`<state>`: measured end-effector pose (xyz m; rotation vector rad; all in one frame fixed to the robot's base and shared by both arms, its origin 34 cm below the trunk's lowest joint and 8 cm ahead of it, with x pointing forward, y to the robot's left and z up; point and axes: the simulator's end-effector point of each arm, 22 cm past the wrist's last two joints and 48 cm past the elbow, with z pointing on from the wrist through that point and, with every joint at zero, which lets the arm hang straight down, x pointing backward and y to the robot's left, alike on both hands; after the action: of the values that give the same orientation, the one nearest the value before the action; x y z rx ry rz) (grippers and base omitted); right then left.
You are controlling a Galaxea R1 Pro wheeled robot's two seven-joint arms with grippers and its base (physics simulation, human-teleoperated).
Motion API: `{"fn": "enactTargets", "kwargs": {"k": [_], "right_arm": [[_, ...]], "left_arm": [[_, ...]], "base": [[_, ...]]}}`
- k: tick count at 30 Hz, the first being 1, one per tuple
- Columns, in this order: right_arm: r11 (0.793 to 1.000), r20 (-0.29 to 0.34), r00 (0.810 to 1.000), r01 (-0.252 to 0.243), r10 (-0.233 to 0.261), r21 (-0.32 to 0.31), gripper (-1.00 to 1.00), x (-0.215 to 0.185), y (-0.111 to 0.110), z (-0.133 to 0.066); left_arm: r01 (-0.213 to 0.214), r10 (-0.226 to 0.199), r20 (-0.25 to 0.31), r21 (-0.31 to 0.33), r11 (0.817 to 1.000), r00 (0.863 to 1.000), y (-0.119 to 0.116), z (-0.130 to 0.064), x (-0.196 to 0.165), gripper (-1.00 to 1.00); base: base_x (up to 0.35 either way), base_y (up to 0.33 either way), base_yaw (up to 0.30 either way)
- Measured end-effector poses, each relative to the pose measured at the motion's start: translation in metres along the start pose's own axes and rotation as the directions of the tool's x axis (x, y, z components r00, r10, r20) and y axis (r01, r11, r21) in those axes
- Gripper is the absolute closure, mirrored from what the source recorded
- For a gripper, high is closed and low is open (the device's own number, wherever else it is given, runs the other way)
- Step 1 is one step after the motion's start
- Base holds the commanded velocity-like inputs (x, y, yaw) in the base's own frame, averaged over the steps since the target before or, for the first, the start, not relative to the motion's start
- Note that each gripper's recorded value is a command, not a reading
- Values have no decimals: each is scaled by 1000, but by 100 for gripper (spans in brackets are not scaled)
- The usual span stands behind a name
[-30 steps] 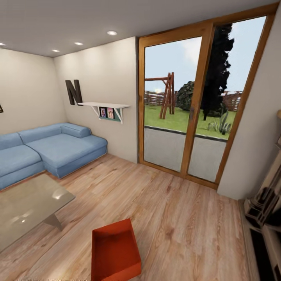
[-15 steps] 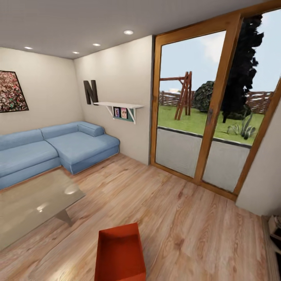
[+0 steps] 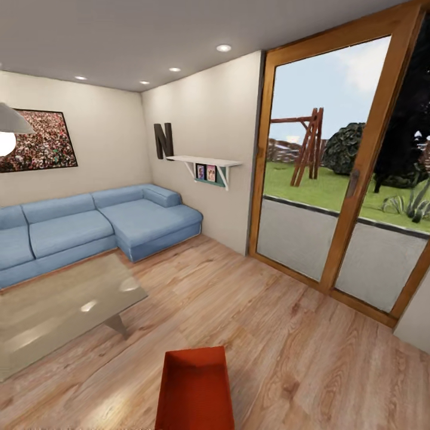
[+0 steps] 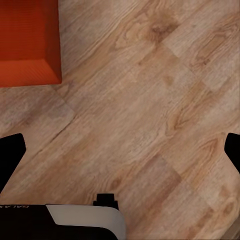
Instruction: Move the two storage containers from the living room to the garage. In the garage, place one container on the floor and stack the other container on top of it (either order is fine).
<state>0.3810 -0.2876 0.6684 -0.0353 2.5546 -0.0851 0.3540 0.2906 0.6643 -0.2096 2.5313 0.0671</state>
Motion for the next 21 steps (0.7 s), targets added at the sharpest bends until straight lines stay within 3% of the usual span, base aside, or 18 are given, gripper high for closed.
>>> {"fn": "enactTargets", "kwargs": {"k": [21], "right_arm": [[1000, 0, 1000, 0, 0, 0, -100, 0, 0, 0]], "left_arm": [[1, -1, 1, 2, 1000, 1000, -1, 0, 0, -100]], "base": [[0, 0, 251]]}}
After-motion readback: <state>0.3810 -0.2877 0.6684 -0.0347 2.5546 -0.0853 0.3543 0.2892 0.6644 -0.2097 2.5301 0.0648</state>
